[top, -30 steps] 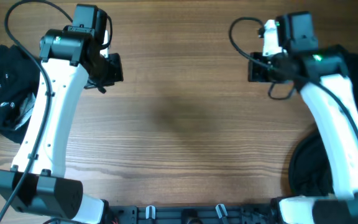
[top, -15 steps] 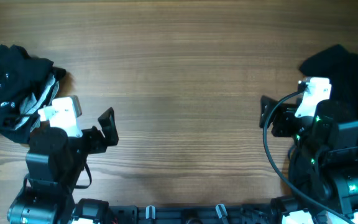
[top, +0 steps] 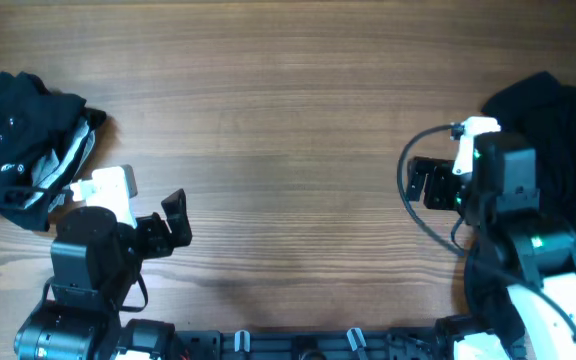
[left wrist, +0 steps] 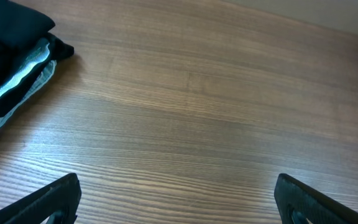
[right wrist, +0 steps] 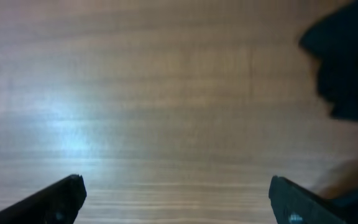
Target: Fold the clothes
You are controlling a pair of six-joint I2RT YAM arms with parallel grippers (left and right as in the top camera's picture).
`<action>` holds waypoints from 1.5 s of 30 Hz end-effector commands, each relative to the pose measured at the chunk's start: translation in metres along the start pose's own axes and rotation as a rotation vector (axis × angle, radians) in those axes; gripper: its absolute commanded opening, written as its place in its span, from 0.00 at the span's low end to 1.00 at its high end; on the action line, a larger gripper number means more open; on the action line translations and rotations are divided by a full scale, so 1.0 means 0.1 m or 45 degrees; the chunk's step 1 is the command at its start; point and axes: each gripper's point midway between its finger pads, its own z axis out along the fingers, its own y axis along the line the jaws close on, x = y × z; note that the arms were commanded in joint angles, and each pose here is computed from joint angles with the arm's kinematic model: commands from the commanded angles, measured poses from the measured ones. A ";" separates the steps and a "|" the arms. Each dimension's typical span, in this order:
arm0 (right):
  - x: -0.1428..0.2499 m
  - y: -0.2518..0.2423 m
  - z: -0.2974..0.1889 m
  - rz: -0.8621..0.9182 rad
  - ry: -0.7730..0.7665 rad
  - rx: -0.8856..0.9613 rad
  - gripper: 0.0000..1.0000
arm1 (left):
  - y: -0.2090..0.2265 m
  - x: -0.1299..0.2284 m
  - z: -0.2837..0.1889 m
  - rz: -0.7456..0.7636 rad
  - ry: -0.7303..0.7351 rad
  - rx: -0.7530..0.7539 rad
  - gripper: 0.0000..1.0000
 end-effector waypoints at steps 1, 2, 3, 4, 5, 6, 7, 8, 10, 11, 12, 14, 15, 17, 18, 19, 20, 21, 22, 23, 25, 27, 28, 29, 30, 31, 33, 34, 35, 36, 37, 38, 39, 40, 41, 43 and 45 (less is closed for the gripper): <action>-0.13 -0.04 -0.18 -0.094 -0.282 -0.003 1.00 | 0.02 0.02 0.01 -0.002 0.003 -0.014 1.00; -0.10 -0.06 -0.21 -0.087 -0.371 -0.007 1.00 | 0.02 0.02 0.01 -0.002 0.003 -0.014 1.00; -0.05 -0.07 -0.23 -0.082 -0.462 -0.021 1.00 | 0.02 0.02 0.01 -0.002 0.004 -0.014 1.00; -0.01 -0.07 -0.24 -0.078 -0.522 -0.030 1.00 | 0.02 0.02 0.01 -0.002 0.006 -0.015 1.00; 0.05 -0.09 -0.30 -0.069 -0.688 -0.054 1.00 | 0.02 0.02 0.01 -0.002 0.006 -0.015 1.00; 0.08 -0.10 -0.34 -0.075 -0.780 -0.065 1.00 | 0.02 0.02 0.01 -0.001 0.006 -0.015 1.00; 0.12 -0.10 -0.38 -0.087 -0.867 -0.072 1.00 | 0.02 0.02 0.01 -0.002 0.006 -0.015 1.00; 0.15 -0.12 -0.41 -0.084 -0.937 -0.076 1.00 | 0.02 0.02 0.01 -0.002 0.006 -0.015 1.00; 0.18 -0.21 -0.44 -0.058 -1.049 -0.050 1.00 | 0.02 0.02 0.01 -0.001 0.006 -0.015 1.00; 0.17 -0.24 -0.45 -0.049 -1.095 -0.037 1.00 | 0.02 0.02 0.01 -0.002 0.006 -0.015 1.00; 0.16 -0.26 -0.41 -0.054 -1.117 -0.030 1.00 | 0.02 0.02 0.01 -0.001 0.006 -0.015 1.00; 0.17 -0.28 -0.33 -0.079 -1.152 -0.025 1.00 | 0.02 0.02 0.01 -0.002 0.006 -0.015 1.00; 0.17 -0.31 -0.28 -0.074 -1.173 -0.012 1.00 | 0.02 0.02 0.01 -0.002 0.006 -0.015 1.00; 0.32 -0.35 -0.02 -0.056 -1.127 -0.009 1.00 | 0.02 0.02 0.01 -0.002 0.006 -0.015 1.00; 0.39 -0.33 0.06 -0.055 -1.069 -0.029 1.00 | 0.02 0.02 0.01 -0.001 0.006 -0.015 1.00; 0.38 -0.32 0.05 -0.058 -1.074 -0.040 1.00 | 0.02 0.02 0.01 -0.001 0.006 -0.015 1.00; 0.39 -0.32 0.06 -0.055 -1.069 -0.043 1.00 | 0.02 0.02 0.01 -0.002 0.006 -0.015 1.00; 0.39 -0.32 0.06 -0.052 -1.066 -0.044 1.00 | 0.02 0.02 0.01 -0.002 0.006 -0.015 1.00; 0.39 -0.32 0.07 -0.052 -1.063 -0.044 1.00 | 0.02 0.02 0.01 -0.002 0.006 -0.015 1.00; 0.39 -0.32 0.07 -0.052 -1.062 -0.043 1.00 | 0.02 0.02 0.01 -0.001 0.006 -0.015 1.00; 0.39 -0.32 0.07 -0.052 -1.062 -0.043 1.00 | 0.02 0.02 0.01 -0.001 0.006 -0.015 1.00; 0.39 -0.32 0.07 -0.052 -1.062 -0.043 1.00 | 0.02 0.02 0.01 -0.002 0.006 -0.015 1.00; 0.39 -0.32 0.07 -0.052 -1.062 -0.043 1.00 | 0.02 0.02 0.01 -0.002 0.006 -0.015 1.00; 0.39 -0.32 0.07 -0.052 -1.062 -0.043 1.00 | 0.02 0.02 0.01 -0.002 0.006 -0.015 1.00; 0.39 -0.32 0.07 -0.052 -1.062 -0.043 1.00 | 0.02 0.02 0.01 -0.002 0.006 -0.015 1.00; 0.39 -0.32 0.07 -0.052 -1.062 -0.043 1.00 | 0.02 0.02 0.01 -0.002 0.006 -0.015 1.00; 0.39 -0.32 0.07 -0.052 -1.062 -0.043 1.00 | 0.02 0.02 0.01 -0.002 0.006 -0.015 1.00; 0.39 -0.32 0.07 -0.052 -1.062 -0.043 1.00 | 0.02 0.02 0.01 -0.001 0.006 -0.015 1.00; 0.39 -0.32 0.07 -0.052 -1.062 -0.043 1.00 | 0.02 0.02 0.01 -0.002 0.006 -0.015 1.00; 0.39 -0.32 0.07 -0.052 -1.062 -0.043 1.00 | 0.02 0.02 0.01 -0.002 0.006 -0.015 1.00; 0.39 -0.32 0.07 -0.052 -1.062 -0.043 1.00 | 0.02 0.02 0.01 -0.002 0.006 -0.015 1.00; 0.39 -0.32 0.07 -0.052 -1.062 -0.043 1.00 | 0.02 0.02 0.01 -0.002 0.006 -0.015 1.00; 0.39 -0.32 0.07 -0.052 -1.062 -0.043 1.00 | 0.02 0.02 0.01 -0.002 0.006 -0.015 1.00; 0.39 -0.32 0.07 -0.052 -1.062 -0.043 1.00 | 0.02 0.02 0.01 -0.002 0.005 -0.015 1.00; 0.39 -0.32 0.07 -0.052 -1.062 -0.044 1.00 | 0.02 0.02 0.01 -0.002 0.003 -0.015 1.00; 0.39 -0.32 0.07 -0.052 -1.062 -0.043 1.00 | 0.09 0.00 -0.01 -0.012 -0.018 -0.051 1.00; 0.39 -0.32 0.07 -0.052 -1.062 -0.043 1.00 | 0.13 -0.01 -0.05 -0.029 -0.034 -0.068 1.00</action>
